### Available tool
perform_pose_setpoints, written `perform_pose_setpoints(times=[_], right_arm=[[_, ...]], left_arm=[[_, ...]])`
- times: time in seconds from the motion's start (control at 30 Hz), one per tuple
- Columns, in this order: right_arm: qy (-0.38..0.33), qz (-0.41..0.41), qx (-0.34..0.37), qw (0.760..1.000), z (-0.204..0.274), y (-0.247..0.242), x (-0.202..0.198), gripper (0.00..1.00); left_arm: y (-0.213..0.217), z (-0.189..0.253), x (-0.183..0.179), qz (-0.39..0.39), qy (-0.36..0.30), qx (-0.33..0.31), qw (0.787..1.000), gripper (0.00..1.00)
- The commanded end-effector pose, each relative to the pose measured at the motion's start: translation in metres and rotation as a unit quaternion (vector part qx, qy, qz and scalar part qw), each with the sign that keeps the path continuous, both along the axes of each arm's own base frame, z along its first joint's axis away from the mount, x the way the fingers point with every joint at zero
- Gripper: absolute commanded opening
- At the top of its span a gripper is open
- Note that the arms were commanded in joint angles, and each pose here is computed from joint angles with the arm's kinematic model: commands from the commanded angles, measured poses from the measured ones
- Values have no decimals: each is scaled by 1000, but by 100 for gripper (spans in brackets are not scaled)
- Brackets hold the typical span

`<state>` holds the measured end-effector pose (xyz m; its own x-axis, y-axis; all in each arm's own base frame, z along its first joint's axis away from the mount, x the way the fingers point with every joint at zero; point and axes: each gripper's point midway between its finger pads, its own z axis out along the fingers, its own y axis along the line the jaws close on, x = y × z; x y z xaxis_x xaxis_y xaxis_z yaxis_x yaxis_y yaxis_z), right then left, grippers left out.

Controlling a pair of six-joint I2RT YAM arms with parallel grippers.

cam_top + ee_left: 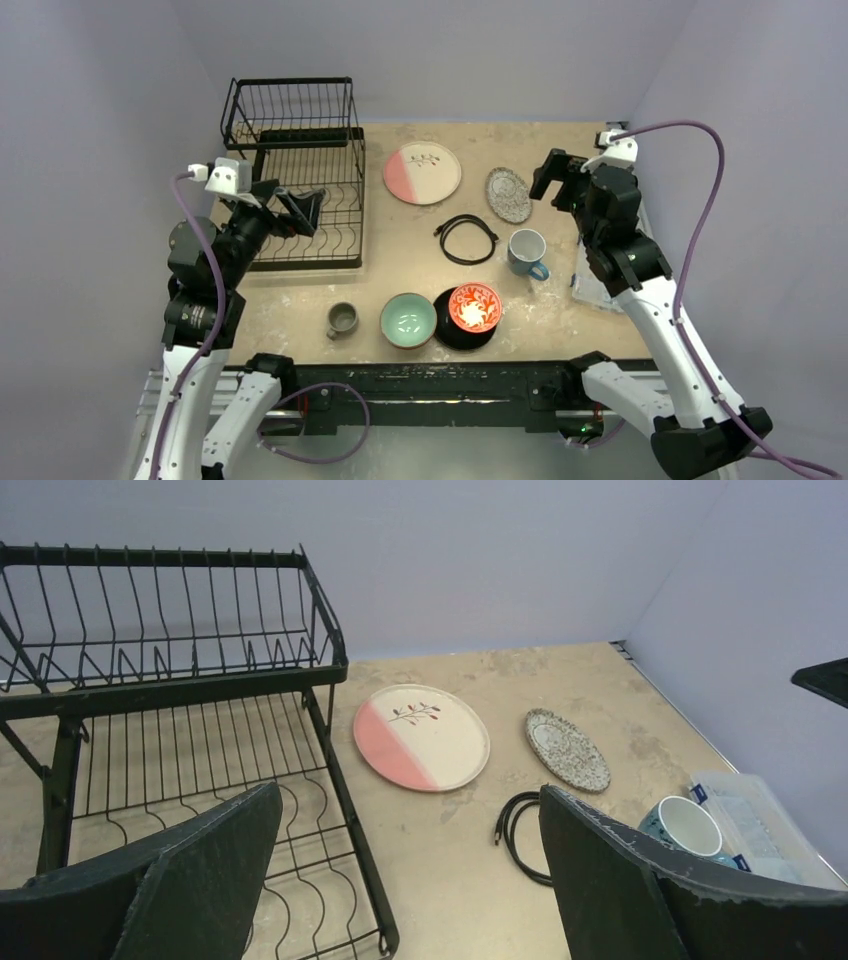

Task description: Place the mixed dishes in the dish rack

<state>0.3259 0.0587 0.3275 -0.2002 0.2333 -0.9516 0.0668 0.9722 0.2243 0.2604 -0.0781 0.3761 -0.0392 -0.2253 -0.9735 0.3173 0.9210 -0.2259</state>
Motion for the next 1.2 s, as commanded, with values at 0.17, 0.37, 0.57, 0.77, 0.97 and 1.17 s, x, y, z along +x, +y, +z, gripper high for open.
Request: perform_pose_setpoints(times=[0.17,0.37,0.57,0.77,0.97,1.17], right_arm=[[30,89,53,994,-18,48,13,99],[96,152,63,982,-61,89,16,99],[137,178,19,974,-98,133,-3,99],[206,99,-70,971,-149,108,-11,98],[244,43,-152,957,-182,74,-16,71],[261,29,-186,947,-199,67,-13,60]], left_arm=[[-17,19,0,-42,-29,-3,999,100],[-26,11,5,-59,-10,-2,998,100],[-34,1,12,-75,16,-1,997,100],[-38,-1,12,-81,20,2,997,100],[-42,-4,14,-87,30,-1,996,100],[-44,-6,15,-91,36,-2,995,100]])
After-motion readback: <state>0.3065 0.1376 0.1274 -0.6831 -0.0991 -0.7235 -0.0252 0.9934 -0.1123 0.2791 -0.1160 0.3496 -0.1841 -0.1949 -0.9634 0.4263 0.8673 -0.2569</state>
